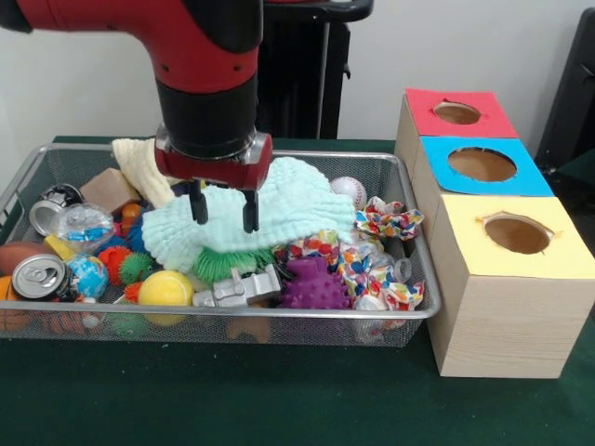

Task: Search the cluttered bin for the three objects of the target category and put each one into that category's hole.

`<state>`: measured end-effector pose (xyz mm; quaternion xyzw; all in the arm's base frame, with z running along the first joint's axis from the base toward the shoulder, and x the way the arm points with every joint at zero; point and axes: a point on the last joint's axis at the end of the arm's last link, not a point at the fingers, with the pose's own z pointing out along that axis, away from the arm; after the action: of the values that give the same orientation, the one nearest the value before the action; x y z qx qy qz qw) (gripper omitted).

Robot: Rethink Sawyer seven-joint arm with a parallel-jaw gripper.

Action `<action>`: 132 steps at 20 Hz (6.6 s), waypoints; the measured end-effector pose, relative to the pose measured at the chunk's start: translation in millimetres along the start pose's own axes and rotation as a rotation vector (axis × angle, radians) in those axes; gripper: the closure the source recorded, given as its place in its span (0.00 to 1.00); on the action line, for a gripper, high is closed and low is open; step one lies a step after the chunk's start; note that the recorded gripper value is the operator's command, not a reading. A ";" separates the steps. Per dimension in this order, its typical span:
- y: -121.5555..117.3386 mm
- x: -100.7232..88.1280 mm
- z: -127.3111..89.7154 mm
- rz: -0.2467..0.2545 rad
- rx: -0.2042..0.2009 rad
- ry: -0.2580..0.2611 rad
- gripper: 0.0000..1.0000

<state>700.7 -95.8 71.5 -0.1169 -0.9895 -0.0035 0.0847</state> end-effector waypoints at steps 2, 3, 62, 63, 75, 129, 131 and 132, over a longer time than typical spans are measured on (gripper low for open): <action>-1.2 -1.8 -14.5 0.007 0.002 -0.009 0.00; -1.9 -2.9 -24.2 0.011 0.002 -0.015 0.00; 44.0 -55.3 -61.8 0.030 -0.076 -0.115 0.00; 43.7 -56.2 -62.7 0.031 -0.076 -0.117 0.00; 36.4 -75.5 -77.4 0.054 -0.081 -0.165 0.00; 41.6 -123.4 -11.7 0.100 -0.103 -0.185 0.00; 41.8 -123.4 -12.2 0.099 -0.103 -0.186 0.00; 42.2 -123.6 -13.9 0.098 -0.102 -0.188 0.00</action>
<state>831.2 -83.6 63.8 -0.1692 -0.9847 -0.0386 -0.0142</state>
